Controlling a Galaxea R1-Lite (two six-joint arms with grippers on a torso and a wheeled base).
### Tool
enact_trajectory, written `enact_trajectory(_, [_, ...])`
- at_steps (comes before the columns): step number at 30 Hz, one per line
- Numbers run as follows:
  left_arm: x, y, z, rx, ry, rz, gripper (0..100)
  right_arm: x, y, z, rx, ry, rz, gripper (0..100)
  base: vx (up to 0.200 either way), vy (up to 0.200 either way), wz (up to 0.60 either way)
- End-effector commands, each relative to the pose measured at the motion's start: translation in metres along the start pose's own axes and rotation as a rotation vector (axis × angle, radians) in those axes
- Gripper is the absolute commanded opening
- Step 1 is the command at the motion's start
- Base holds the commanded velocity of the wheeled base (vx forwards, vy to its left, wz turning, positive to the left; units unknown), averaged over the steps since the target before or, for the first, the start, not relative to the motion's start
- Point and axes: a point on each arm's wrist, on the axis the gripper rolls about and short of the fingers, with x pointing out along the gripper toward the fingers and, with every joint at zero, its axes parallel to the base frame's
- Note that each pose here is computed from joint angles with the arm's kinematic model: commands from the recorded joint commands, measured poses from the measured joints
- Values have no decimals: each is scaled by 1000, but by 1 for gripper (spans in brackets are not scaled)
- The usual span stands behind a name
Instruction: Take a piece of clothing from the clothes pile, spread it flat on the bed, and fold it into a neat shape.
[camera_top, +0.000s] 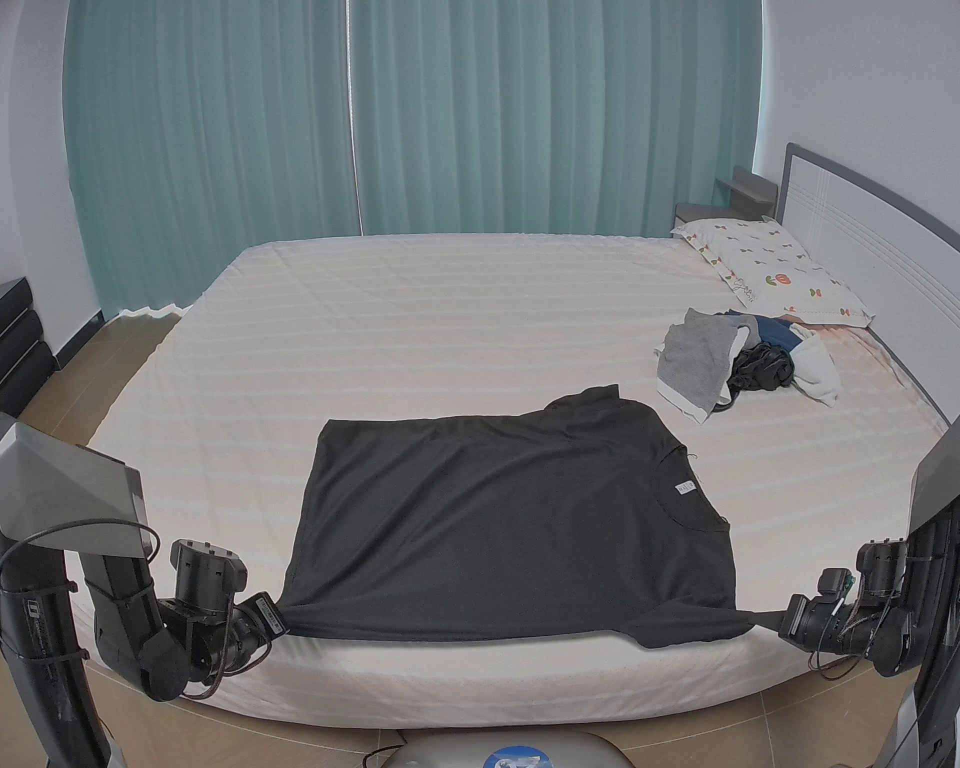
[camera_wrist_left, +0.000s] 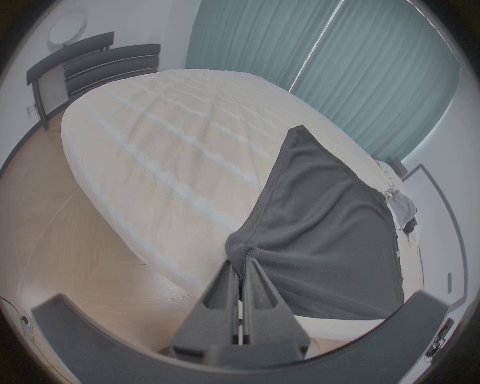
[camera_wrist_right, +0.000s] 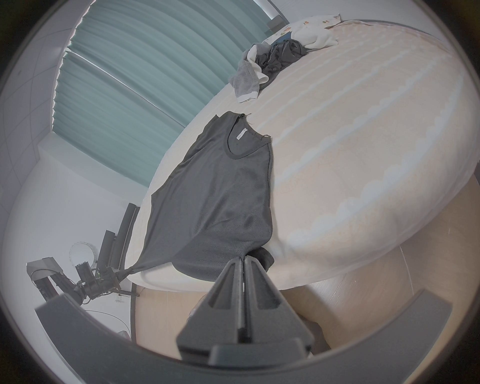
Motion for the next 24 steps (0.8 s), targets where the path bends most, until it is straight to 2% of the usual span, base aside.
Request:
enact_trajectory(1, [-4, 4, -7, 33, 25, 17, 0, -5, -1, -4, 9, 19, -18, 0, 0, 0, 0])
enact_trajectory(8, [-16, 14, -23, 174, 95, 52, 0, -15, 2, -13, -49, 122, -57, 0, 0, 0, 0])
enact_trajectory(15, [-20, 18, -29, 201, 116, 76, 0, -26, 1, -15, -80, 158, -93, 0, 0, 0, 0])
enact_trajectory(20, [-25, 24, -38, 283, 165, 99, 0, -31, -5, -19, -136, 190, -142, 0, 0, 0, 0])
enact_trajectory(24, [-29, 28, -46, 321, 201, 111, 0, -32, -5, -20, -131, 201, -147, 0, 0, 0, 0])
